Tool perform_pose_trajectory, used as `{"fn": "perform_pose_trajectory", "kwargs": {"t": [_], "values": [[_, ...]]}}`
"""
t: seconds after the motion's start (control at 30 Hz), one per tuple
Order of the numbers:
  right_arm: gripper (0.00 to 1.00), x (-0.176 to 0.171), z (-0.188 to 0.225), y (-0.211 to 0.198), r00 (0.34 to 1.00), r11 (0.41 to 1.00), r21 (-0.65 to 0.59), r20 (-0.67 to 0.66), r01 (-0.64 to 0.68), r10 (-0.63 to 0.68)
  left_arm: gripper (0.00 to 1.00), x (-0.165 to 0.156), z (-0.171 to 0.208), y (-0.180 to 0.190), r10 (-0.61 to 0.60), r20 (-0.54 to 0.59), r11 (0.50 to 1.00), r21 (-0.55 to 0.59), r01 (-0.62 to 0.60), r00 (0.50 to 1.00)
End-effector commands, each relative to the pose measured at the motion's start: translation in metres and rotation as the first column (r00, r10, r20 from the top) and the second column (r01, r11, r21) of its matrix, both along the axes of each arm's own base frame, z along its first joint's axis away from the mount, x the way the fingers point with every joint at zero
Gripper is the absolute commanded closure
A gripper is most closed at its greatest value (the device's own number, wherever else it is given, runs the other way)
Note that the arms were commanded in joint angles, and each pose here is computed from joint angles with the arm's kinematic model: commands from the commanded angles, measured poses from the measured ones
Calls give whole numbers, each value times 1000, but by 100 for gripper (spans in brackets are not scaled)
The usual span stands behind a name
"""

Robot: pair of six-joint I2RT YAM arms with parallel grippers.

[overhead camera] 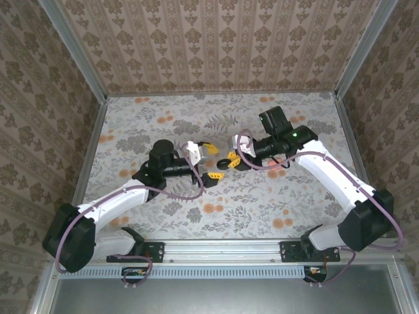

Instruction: Insert the wireless bluetooth earbuds into the charging case

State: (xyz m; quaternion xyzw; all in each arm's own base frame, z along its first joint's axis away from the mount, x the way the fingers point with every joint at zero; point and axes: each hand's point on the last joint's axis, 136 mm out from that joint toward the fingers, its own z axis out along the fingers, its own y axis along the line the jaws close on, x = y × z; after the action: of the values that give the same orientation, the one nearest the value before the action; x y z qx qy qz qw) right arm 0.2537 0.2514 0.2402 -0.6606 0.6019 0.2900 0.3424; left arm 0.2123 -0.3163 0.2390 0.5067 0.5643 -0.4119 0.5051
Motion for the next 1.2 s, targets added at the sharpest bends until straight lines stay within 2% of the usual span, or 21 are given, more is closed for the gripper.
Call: {"fn": "perform_pose_trajectory", "kwargs": {"t": [0.0,0.13,0.33,0.53,0.67,0.93,1.17], "values": [[80,-6,-31,-28,989,980,-199,-137,22,-50,0,19,-8,10,149,-29,988,28,-149,988],[80,5,-58,-48,956,930,-365,-252,49,-150,0,32,-18,23,253,-79,968,29,-251,964],[80,24,-92,-62,897,870,-487,-350,74,-272,0,44,-39,41,374,-125,927,87,-365,919],[80,48,-118,-67,849,841,-528,-386,118,-361,0,55,-53,56,451,-127,889,157,-431,884],[79,56,-129,-66,801,846,-521,-454,116,-390,0,59,-63,62,475,-133,873,197,-447,870],[79,68,-159,-77,702,799,-590,-519,119,-488,0,66,-77,64,486,-152,861,251,-442,861],[79,70,-173,-88,620,786,-609,-576,110,-533,0,72,-85,63,484,-166,859,274,-432,859]]}}
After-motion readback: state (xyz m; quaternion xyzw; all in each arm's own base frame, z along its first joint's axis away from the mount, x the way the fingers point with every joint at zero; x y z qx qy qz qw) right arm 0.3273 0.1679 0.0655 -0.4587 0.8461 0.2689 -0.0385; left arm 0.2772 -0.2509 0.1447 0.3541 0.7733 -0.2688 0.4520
